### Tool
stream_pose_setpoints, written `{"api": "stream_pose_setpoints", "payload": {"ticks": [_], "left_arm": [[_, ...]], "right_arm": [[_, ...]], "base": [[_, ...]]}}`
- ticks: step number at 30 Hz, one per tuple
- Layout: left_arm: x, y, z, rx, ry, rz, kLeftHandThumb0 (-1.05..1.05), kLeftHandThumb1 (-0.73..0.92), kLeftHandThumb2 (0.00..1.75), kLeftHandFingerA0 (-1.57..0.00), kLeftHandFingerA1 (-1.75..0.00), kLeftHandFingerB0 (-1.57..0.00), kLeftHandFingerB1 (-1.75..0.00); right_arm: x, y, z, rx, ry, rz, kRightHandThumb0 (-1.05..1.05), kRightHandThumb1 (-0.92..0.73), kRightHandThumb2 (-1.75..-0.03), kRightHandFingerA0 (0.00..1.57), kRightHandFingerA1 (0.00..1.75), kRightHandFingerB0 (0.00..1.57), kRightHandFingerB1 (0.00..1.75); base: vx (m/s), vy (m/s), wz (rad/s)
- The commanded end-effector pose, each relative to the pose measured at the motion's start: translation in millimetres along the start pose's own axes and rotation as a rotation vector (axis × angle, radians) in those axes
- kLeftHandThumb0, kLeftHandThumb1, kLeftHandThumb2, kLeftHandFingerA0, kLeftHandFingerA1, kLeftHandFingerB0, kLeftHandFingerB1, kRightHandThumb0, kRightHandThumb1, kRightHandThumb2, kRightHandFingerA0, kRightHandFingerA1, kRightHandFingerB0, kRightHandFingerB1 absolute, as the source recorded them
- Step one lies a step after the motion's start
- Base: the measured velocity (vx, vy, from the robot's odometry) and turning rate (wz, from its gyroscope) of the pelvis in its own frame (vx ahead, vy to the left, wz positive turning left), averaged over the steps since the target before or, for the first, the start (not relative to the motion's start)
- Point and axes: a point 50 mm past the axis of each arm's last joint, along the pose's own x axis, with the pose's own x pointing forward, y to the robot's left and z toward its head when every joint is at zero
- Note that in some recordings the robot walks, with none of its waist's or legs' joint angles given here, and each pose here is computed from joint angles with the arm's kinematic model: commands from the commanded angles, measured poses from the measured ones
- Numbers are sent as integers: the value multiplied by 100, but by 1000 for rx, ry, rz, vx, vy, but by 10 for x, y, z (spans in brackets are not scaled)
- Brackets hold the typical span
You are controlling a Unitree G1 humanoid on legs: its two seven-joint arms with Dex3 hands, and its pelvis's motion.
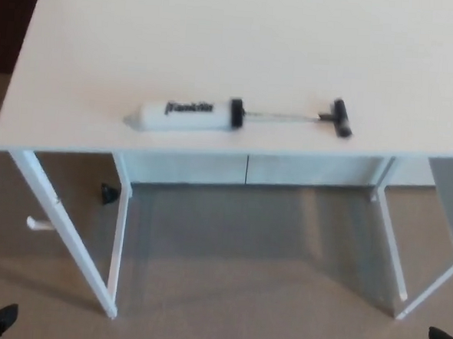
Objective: The robot walks towards a desk on which an air pump is kept in the middle. It lifts it up and holds it with its left hand and uses its right hand to compress it by pushing its handle inwards.
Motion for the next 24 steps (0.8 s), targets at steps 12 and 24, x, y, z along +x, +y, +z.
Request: {"api": "stream_pose_setpoints", "payload": {"ticks": [12,24], "left_arm": [[-10,63,24,46,2,-16,-69,73,104,0,-29,0,-23],[0,84,21,43,2,-13,-71,73,103,0,-28,0,-21]], "right_arm": [[-15,-9,-29,3,-3,-19,-74,-79,-107,4,41,2,23],[20,-1,4,-8,-8,-5,-74,-80,-108,4,40,0,24]], "base": [[168,105,-2],[40,-46,-6]]}}
